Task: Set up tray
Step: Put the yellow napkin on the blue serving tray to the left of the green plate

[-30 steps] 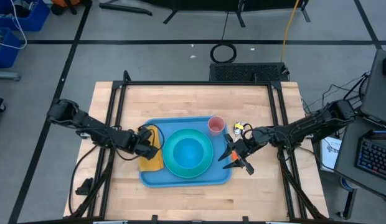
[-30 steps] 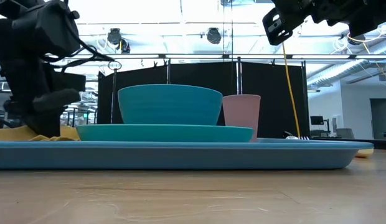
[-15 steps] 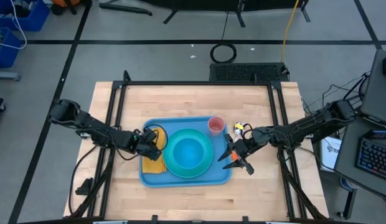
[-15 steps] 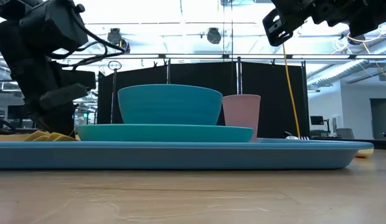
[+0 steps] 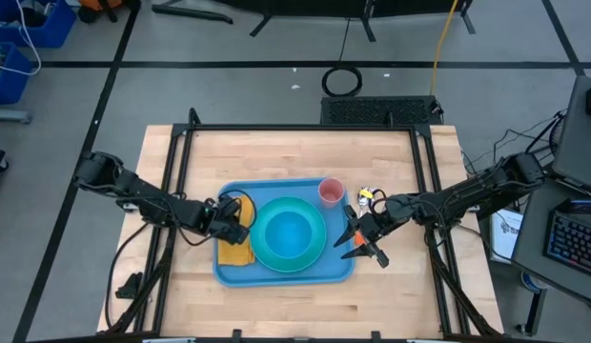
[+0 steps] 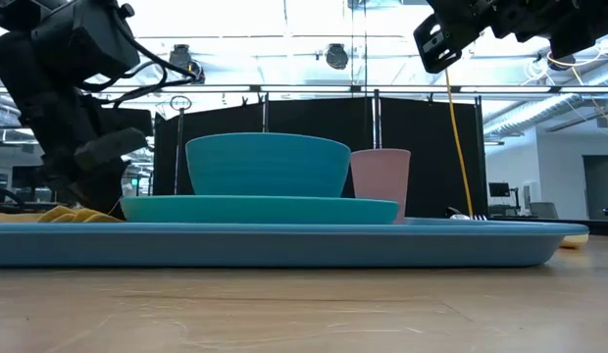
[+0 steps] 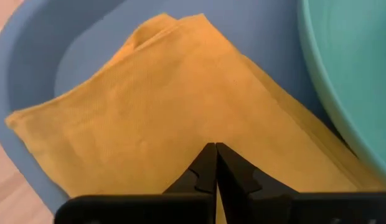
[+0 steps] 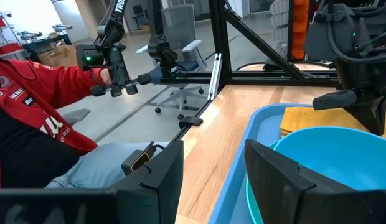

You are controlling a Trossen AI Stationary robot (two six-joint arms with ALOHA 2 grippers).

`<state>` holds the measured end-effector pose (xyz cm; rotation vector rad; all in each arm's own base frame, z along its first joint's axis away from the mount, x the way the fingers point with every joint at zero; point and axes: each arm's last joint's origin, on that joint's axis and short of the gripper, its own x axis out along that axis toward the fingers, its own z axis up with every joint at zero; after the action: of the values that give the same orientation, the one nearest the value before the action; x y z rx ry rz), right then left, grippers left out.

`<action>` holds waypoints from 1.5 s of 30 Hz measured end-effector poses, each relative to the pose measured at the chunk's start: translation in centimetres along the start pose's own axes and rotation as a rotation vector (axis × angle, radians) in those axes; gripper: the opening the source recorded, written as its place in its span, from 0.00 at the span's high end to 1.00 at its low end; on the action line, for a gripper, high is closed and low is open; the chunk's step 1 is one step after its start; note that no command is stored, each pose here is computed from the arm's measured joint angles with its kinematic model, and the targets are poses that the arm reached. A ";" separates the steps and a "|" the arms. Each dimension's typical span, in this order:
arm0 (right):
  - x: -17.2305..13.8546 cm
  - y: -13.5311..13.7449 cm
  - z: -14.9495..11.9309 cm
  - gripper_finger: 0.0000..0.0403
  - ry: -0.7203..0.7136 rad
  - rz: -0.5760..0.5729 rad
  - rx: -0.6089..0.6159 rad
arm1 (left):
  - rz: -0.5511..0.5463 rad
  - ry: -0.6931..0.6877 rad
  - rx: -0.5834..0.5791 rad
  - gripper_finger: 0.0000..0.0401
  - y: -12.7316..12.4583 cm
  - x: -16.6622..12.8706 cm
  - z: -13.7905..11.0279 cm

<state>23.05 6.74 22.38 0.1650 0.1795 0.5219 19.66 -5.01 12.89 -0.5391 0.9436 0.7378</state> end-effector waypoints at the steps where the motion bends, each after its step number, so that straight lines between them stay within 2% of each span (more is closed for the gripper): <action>1: 0.0 0.0 0.0 0.60 0.000 0.000 0.000 | -0.001 0.000 -0.015 0.98 0.0 0.0 0.0; 10: 0.0 0.0 0.0 0.60 0.000 0.000 0.000 | -0.065 -0.029 -0.019 0.99 -1.3 -1.7 -0.5; 13: 0.0 0.0 0.0 0.60 -0.001 0.000 0.000 | -0.098 0.009 0.008 0.99 -1.9 -2.4 -0.9; 17: 0.0 0.0 0.0 0.60 -0.001 0.000 0.000 | -0.088 0.106 -0.086 0.99 -1.7 -2.4 -1.5; 22: 0.0 0.0 0.0 0.60 -0.001 0.000 0.000 | -0.086 0.114 -0.089 0.99 -1.7 -2.6 -1.9; 31: 0.0 0.0 0.0 0.60 -0.001 0.000 0.000 | -0.077 0.109 -0.124 0.99 -1.6 -2.4 -1.6; 39: 0.0 0.0 0.0 0.60 -0.001 0.000 0.000 | -0.038 0.147 -0.129 0.99 -2.2 -0.4 -1.8; 45: 0.0 0.0 0.0 0.60 0.002 -0.001 0.001 | -0.046 0.123 -0.132 0.99 -2.6 0.4 -1.8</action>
<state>23.05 6.73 22.36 0.1653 0.1815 0.5209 20.89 -7.82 11.88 -0.7268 0.9973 0.7355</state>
